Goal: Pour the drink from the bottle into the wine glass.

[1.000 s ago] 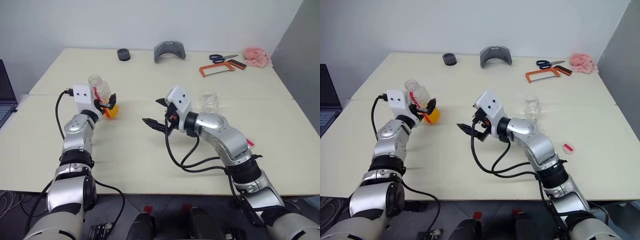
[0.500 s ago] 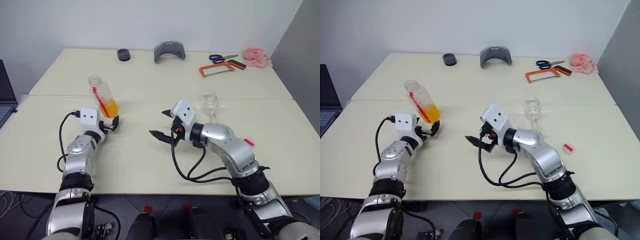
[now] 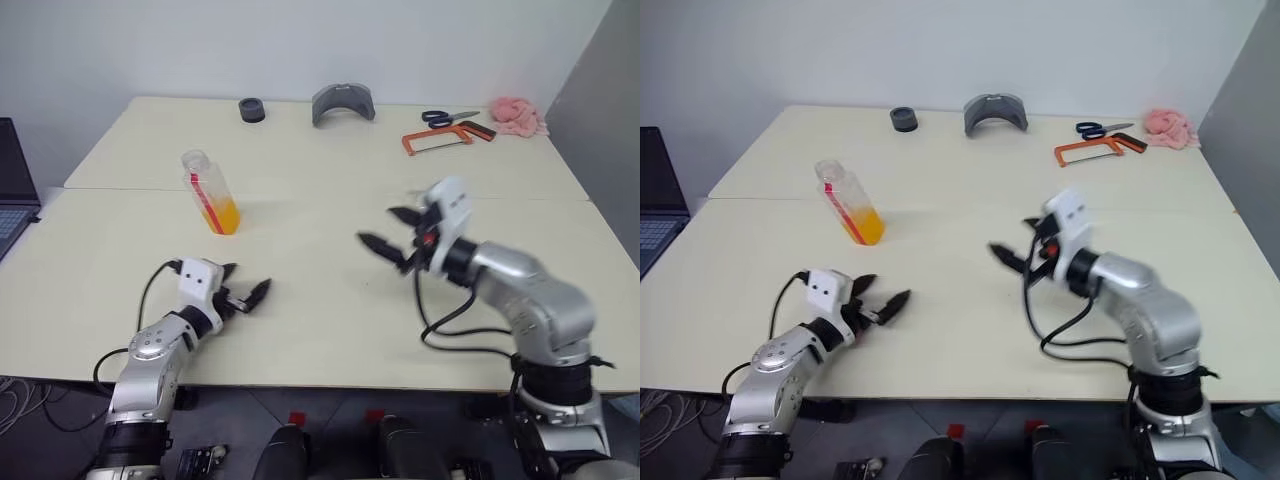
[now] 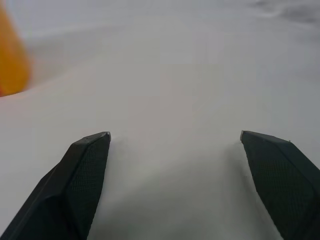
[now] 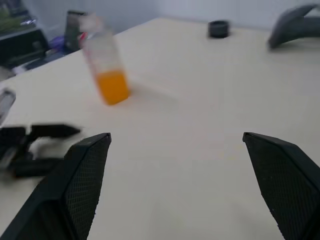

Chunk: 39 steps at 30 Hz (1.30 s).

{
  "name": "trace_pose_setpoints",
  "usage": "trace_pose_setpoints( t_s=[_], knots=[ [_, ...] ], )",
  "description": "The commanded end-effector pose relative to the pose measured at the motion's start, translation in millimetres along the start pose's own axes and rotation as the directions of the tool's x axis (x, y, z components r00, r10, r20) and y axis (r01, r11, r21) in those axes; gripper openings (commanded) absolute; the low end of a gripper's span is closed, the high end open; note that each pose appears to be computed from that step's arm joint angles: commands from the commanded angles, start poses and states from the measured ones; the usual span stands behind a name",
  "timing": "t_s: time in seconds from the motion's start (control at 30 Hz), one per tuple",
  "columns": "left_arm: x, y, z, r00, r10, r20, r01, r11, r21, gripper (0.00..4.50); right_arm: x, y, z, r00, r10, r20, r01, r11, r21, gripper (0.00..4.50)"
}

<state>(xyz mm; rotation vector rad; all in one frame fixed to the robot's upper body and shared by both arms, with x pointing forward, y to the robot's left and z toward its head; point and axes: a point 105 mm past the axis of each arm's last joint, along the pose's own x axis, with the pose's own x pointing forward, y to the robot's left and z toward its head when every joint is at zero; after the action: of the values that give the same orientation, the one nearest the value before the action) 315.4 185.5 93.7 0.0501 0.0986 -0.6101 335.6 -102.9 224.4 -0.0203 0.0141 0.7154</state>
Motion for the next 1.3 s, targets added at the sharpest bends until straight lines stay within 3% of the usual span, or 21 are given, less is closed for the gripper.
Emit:
trace_pose_setpoints(
  t_s=[0.03, 0.13, 0.33, 0.53, 0.83, 1.0, 1.13, 1.3],
  knots=[
    [8, -42, 49, 0.951, -0.305, 0.055, 0.299, 0.948, 0.106, 4.47, -11, -48, 7, 0.988, -0.084, -0.131, 0.098, 0.990, 0.099, 4.50],
    [10, -56, 60, 0.896, -0.444, 0.018, 0.438, 0.889, 0.137, 4.47, -15, -82, -2, 0.946, -0.142, -0.293, 0.179, 0.978, 0.103, 4.50],
    [8, -74, 57, 0.776, -0.620, -0.113, 0.629, 0.751, 0.200, 4.47, -10, -115, -26, 0.855, -0.128, -0.503, 0.222, 0.966, 0.132, 4.50],
    [8, -90, 51, 0.706, -0.685, -0.177, 0.707, 0.669, 0.228, 4.47, 6, -112, -42, 0.805, -0.014, -0.593, 0.199, 0.948, 0.247, 4.50],
    [9, -96, 41, 0.705, -0.684, -0.189, 0.708, 0.663, 0.242, 4.47, 19, -100, -72, 0.722, 0.075, -0.687, 0.168, 0.945, 0.279, 4.50],
    [7, -96, 36, 0.709, -0.680, -0.184, 0.704, 0.668, 0.243, 4.47, 25, -96, -77, 0.707, 0.092, -0.701, 0.144, 0.952, 0.270, 4.50],
    [10, -85, 38, 0.757, -0.636, -0.148, 0.650, 0.713, 0.262, 4.50, 25, -93, -83, 0.680, 0.108, -0.726, 0.108, 0.964, 0.244, 3.58],
    [20, -57, 51, 0.853, -0.519, -0.059, 0.514, 0.816, 0.265, 4.50, 24, -93, -88, 0.663, 0.114, -0.740, 0.090, 0.969, 0.230, 1.80]
  ],
)
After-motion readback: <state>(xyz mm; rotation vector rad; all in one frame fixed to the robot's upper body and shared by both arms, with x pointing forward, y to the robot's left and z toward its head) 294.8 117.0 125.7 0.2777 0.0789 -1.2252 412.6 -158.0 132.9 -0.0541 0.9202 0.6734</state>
